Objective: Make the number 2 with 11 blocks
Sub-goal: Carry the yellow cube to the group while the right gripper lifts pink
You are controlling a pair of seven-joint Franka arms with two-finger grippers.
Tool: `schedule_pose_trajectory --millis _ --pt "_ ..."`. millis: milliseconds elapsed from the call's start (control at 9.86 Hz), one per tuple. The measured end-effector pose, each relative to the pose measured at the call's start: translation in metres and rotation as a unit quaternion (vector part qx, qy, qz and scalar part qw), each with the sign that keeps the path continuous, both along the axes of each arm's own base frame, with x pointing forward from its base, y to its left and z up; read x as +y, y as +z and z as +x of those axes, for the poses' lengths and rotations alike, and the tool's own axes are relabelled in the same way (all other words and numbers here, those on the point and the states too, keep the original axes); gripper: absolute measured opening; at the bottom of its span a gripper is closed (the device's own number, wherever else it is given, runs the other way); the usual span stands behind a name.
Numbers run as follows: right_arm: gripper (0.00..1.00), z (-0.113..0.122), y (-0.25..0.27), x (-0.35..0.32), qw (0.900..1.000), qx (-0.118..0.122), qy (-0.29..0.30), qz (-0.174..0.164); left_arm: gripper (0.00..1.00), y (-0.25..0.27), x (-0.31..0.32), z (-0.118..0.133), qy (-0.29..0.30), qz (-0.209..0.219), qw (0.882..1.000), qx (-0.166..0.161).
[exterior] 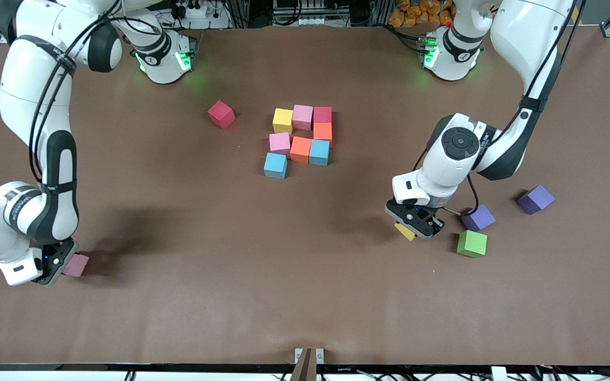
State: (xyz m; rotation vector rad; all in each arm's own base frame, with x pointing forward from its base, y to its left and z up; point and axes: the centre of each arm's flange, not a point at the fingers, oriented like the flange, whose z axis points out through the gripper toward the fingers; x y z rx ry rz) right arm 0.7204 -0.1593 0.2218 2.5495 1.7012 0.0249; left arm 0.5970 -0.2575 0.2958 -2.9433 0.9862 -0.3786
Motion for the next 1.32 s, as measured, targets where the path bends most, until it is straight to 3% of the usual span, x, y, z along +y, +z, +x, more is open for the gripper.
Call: schedule_pose_trajectory --millis 304,507,710,1014,1319 --pt "0.59 0.003 0.009 0.029 0.999 0.015 -0.04 0.018 0.59 0.003 -0.023 -0.01 0.113 -0.04 0.993 0.013" --pt "0.59 -0.001 0.01 0.054 0.995 0.049 -0.083 0.034 0.59 0.004 -0.041 -0.022 0.216 -0.064 0.974 0.037" --pt "0.59 -0.004 0.016 0.08 0.99 0.076 -0.115 0.042 0.59 0.006 -0.063 -0.036 0.33 -0.091 0.938 0.059" --pt "0.59 -0.006 0.021 0.107 0.983 0.096 -0.149 0.046 0.59 0.005 -0.075 -0.044 0.447 -0.116 0.884 0.075" --pt "0.59 -0.007 0.02 0.133 0.978 0.105 -0.177 0.044 0.59 0.002 -0.086 -0.048 0.552 -0.136 0.818 0.091"
